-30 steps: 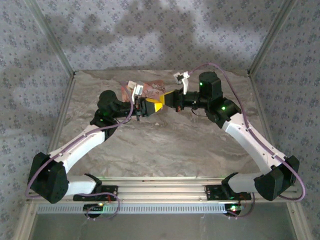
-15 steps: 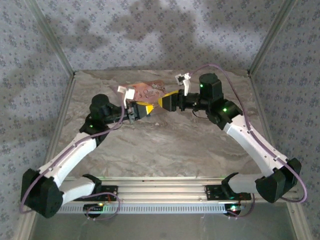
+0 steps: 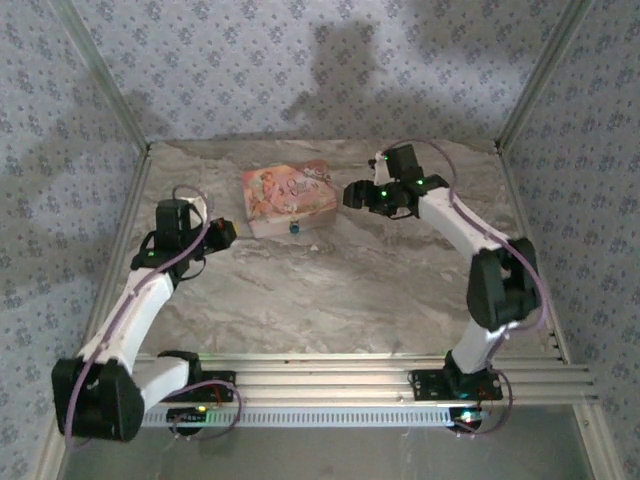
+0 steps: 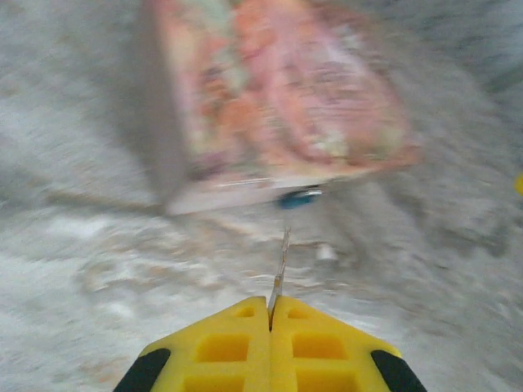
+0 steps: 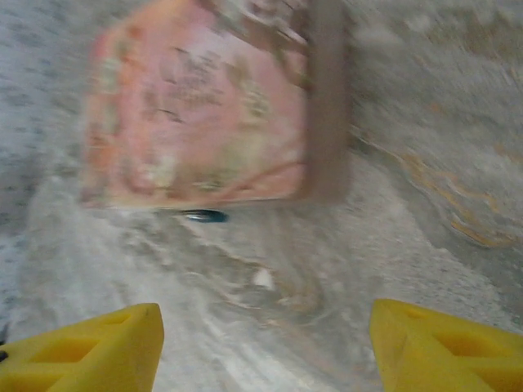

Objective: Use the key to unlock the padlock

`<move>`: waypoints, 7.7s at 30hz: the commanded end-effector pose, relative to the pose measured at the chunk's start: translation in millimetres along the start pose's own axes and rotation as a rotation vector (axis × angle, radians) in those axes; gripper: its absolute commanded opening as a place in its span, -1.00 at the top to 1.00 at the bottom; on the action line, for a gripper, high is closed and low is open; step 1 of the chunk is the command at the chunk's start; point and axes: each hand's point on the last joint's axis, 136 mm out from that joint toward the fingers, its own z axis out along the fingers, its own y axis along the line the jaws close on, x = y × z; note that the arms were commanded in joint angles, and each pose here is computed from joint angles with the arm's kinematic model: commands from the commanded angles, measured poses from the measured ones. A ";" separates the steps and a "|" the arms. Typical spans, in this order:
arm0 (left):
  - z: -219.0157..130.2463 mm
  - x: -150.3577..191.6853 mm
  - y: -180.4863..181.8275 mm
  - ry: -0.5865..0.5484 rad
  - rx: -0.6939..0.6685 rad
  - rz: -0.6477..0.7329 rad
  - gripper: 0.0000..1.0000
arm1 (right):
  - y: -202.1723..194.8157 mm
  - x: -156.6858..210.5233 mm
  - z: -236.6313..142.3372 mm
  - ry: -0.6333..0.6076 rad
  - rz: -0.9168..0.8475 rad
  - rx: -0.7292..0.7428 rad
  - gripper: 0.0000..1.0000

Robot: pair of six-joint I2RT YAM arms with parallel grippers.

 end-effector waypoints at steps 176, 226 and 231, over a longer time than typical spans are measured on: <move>67.8 146.7 -139.4 0.139 0.766 0.690 1.00 | 73.0 89.7 -15.6 0.219 -0.011 -0.229 1.00; 110.7 135.4 -151.2 0.146 0.750 0.508 1.00 | 69.8 106.0 6.2 0.225 0.099 -0.307 1.00; 111.8 133.4 -152.2 0.136 0.753 0.502 1.00 | 71.9 106.4 7.7 0.226 0.105 -0.306 1.00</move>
